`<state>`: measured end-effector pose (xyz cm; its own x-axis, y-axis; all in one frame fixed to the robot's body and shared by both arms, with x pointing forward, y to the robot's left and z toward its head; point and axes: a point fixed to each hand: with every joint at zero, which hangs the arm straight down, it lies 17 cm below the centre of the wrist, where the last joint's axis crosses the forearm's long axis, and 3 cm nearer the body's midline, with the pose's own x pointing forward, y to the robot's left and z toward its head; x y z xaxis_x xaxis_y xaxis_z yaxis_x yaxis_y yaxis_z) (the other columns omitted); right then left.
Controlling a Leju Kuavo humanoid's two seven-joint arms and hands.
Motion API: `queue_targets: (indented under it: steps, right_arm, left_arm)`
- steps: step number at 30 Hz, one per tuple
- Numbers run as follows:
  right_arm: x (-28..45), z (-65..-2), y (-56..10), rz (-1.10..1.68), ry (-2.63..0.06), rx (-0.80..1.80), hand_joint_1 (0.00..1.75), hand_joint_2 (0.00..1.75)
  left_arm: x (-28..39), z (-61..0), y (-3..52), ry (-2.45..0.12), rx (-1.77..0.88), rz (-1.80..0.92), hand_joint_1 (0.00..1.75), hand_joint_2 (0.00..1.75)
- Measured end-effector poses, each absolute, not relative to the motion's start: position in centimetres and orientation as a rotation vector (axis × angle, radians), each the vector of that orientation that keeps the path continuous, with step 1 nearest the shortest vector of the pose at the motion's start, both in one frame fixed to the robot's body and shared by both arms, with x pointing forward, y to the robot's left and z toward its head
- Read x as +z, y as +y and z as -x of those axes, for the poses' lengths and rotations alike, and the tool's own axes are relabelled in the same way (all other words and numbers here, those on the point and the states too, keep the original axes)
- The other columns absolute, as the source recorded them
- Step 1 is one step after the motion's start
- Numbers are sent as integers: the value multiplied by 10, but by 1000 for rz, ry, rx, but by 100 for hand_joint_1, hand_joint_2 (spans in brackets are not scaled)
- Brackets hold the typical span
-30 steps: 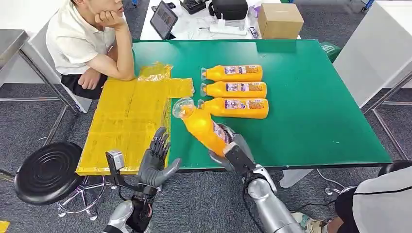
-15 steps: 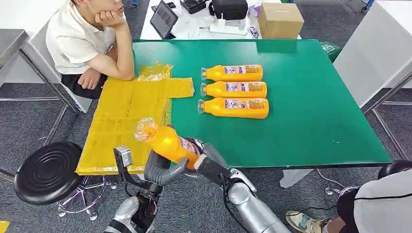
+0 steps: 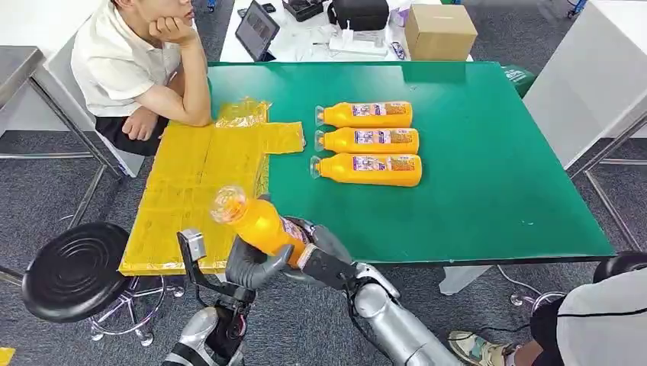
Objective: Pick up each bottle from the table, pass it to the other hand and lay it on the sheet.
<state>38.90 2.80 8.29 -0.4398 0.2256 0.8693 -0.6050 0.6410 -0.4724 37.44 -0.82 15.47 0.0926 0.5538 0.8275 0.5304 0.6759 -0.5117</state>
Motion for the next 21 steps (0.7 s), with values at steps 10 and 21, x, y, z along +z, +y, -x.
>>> queue_targets:
  steps: [10,21]
  right_arm:
    - [80,-390,27,-307,-1790,1007,168,175]
    - [78,-386,28,-314,-1782,995,0,175]
  left_arm:
    - [158,-369,-4,-1549,27,1010,175,175]
    - [158,-372,-1,-1563,9,991,175,175]
